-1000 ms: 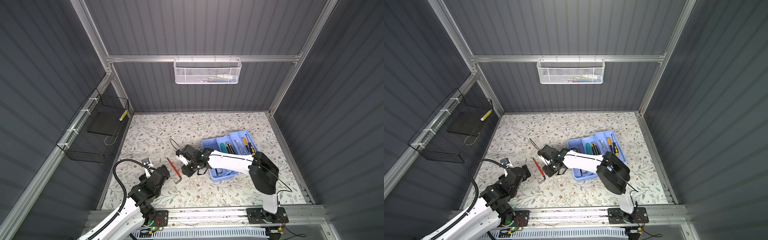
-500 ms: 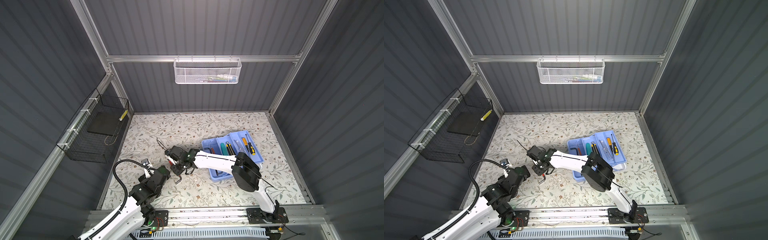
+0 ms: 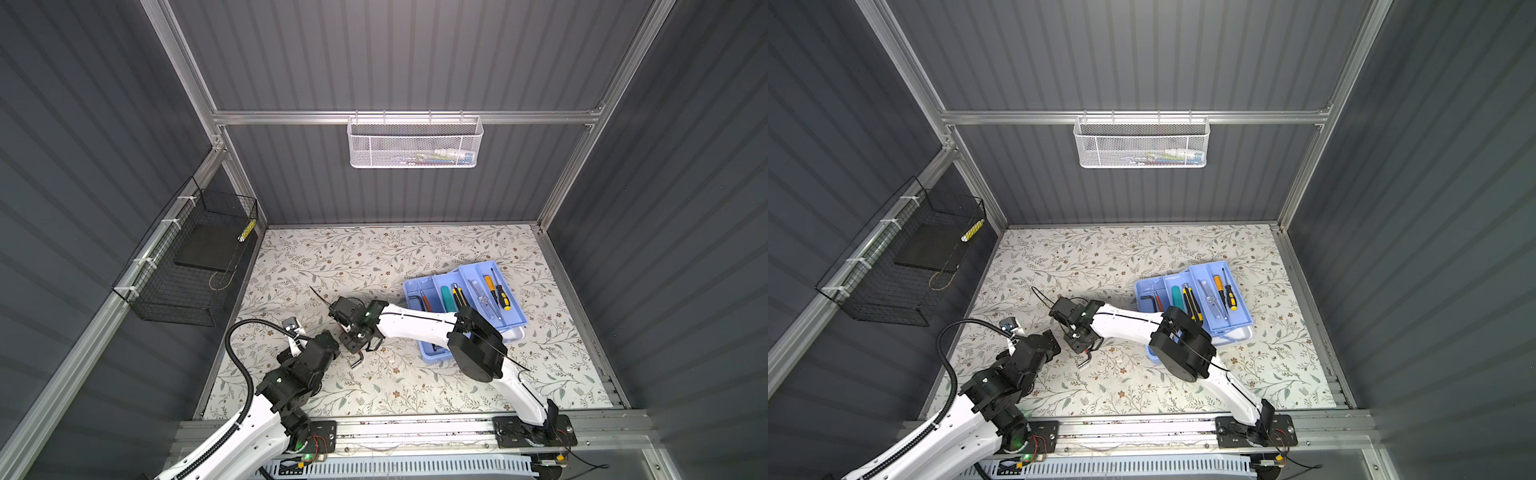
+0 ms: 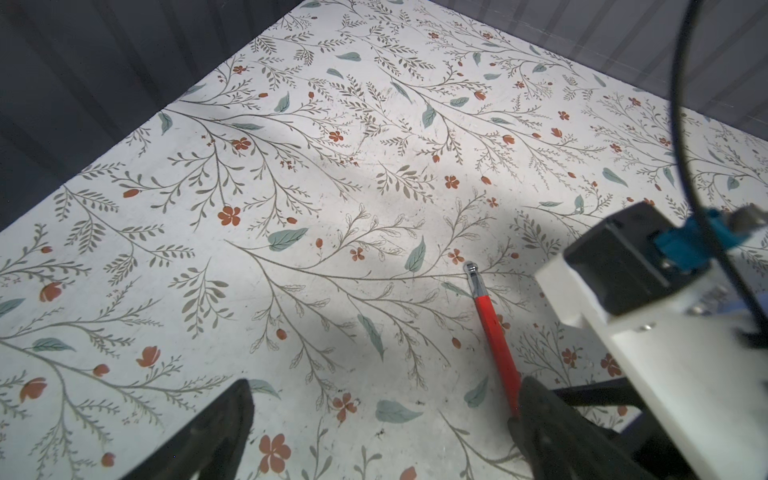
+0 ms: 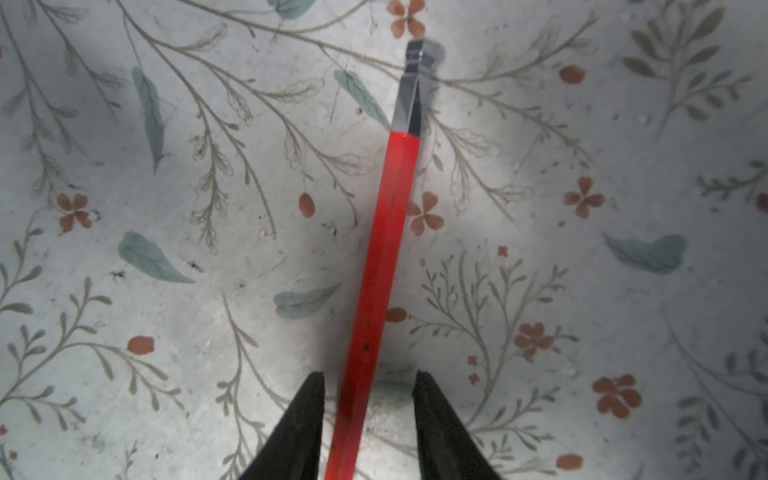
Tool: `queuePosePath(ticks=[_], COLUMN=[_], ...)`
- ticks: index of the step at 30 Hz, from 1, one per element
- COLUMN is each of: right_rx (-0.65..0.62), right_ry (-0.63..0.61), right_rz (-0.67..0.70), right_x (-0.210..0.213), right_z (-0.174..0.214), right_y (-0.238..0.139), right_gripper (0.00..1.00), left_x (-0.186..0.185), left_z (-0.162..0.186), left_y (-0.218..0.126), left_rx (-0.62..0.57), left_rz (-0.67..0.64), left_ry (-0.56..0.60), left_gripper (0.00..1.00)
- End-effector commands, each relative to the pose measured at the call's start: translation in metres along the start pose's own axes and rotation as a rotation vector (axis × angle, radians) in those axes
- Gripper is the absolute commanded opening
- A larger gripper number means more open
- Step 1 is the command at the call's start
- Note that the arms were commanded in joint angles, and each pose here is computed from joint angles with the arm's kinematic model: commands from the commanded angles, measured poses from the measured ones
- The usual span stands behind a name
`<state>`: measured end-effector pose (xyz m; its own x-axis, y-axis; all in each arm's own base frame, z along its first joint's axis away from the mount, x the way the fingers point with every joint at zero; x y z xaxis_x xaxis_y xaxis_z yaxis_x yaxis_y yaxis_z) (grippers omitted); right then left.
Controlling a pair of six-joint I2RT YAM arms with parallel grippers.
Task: Pack the tool kit
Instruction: 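Lower the right gripper onto the red hex key and close on it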
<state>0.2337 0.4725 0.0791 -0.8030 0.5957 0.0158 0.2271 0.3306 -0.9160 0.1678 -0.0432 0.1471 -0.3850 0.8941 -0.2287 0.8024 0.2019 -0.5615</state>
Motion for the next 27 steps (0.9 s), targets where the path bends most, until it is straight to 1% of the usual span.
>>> queuePosePath(ticks=[1, 8, 10, 11, 15, 20, 27], right_rx=[0.048, 0.075, 0.076, 0.074, 0.087, 0.062, 0.025], right_ry=[0.014, 0.025, 0.044, 0.05, 0.077, 0.086, 0.11], right_rz=[0.04, 0.061, 0.073, 0.07, 0.069, 0.076, 0.087], right_x=[-0.001, -0.005, -0.009, -0.01, -0.017, -0.021, -0.029], right_z=[0.006, 0.008, 0.009, 0.009, 0.01, 0.01, 0.006], right_y=[0.007, 0.014, 0.015, 0.015, 0.018, 0.008, -0.005], right_gripper=[0.39, 0.35, 0.32, 0.29, 0.22, 0.12, 0.02], left_x=[-0.001, -0.002, -0.002, -0.001, -0.002, -0.002, -0.005], left_z=[-0.002, -0.003, -0.002, -0.002, -0.002, -0.003, 0.0], left_y=[-0.002, -0.002, -0.002, -0.002, -0.002, -0.002, -0.001], left_rx=[-0.005, -0.003, -0.003, -0.003, -0.002, -0.003, 0.013], left_rz=[0.015, 0.017, 0.018, 0.018, 0.019, 0.019, 0.038], left_ry=[0.009, 0.011, 0.011, 0.011, 0.012, 0.014, 0.029], left_gripper=[0.99, 0.99, 1.0, 0.99, 0.99, 1.0, 1.0])
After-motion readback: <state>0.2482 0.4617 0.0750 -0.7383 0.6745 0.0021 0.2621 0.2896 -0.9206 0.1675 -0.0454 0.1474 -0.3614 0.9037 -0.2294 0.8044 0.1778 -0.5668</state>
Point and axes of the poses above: each gripper's point midway between its finger pads, its own y axis out along the fingers, its own x axis along the line the jaws close on, z = x × y, the point moved 6 cm from there along -y, back along the fingers, and after that the axes turned 5 degrees about -y, right-handed, at the moved point
